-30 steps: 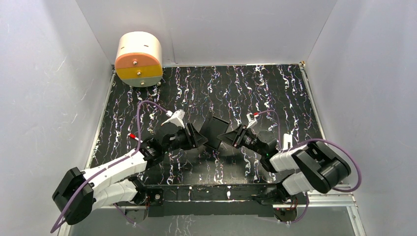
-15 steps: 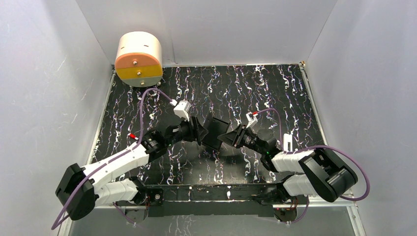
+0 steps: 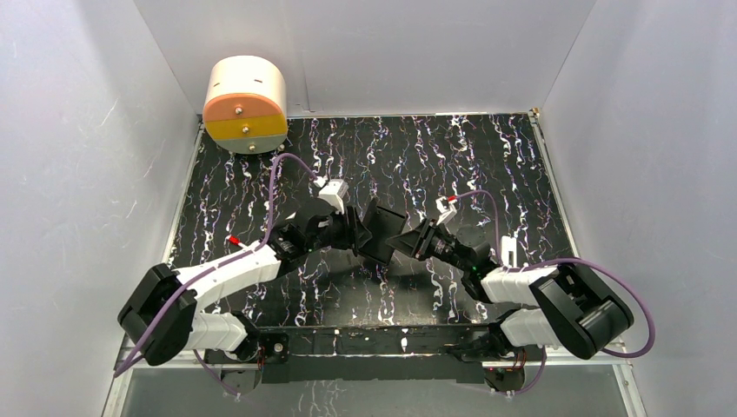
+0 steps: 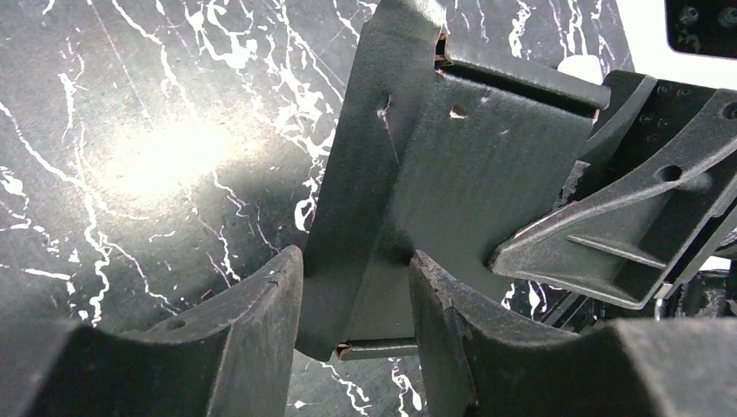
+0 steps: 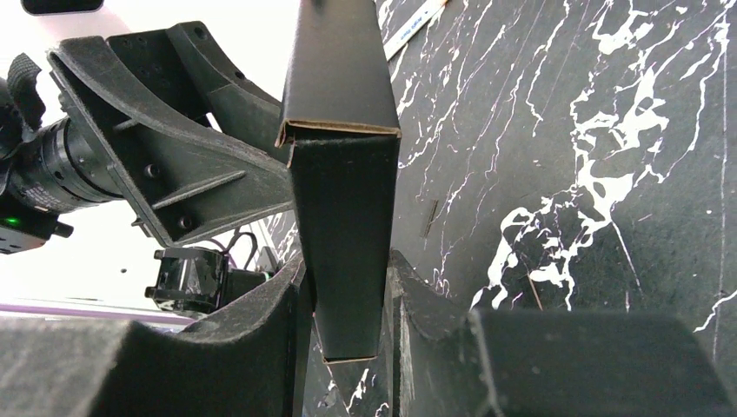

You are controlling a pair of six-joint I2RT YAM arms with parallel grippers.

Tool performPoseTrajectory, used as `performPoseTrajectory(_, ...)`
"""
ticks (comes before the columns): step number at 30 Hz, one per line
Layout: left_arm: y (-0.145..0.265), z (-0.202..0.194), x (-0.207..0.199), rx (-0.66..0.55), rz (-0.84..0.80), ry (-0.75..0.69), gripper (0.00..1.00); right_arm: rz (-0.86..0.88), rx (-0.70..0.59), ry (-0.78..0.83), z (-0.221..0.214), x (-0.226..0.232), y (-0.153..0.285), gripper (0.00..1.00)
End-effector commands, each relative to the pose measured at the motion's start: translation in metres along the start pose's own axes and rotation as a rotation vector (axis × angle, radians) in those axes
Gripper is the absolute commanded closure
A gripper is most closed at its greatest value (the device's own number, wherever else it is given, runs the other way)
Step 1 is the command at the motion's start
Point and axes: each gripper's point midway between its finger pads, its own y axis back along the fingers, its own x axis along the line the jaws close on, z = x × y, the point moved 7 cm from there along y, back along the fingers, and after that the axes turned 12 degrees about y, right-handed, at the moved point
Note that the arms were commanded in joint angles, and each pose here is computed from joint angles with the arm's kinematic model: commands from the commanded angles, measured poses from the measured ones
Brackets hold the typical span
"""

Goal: Fold the paper box
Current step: Close the paper box at the center of the board.

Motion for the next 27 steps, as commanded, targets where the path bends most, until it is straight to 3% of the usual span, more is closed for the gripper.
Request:
performPoseTrajectory(1,0.002,-0.003,-0.036,0.073,-0.249,0.011,0.56,0.18,-0.084,0.098,0.029,0.034,-0.005,1.0)
performPoseTrajectory(11,0.015,-0.008,-0.056,0.171,-0.541,0.092,0.63,0.303,-0.061,0.145,0.033,0.052,-0.003,1.0)
performPoseTrajectory(16,0.024,-0.007,-0.065,0.213,-0.648,0.111,0.75,0.296,-0.05,0.143,0.031,0.049,-0.004,1.0)
performPoseTrajectory(24,0.032,-0.009,-0.069,0.227,-0.684,0.099,0.99,0.308,-0.009,0.121,0.029,0.046,-0.013,1.0)
performPoseTrajectory(27,0.034,-0.01,-0.067,0.227,-0.682,0.1,1.0,0.314,0.007,0.117,0.027,0.045,-0.015,1.0)
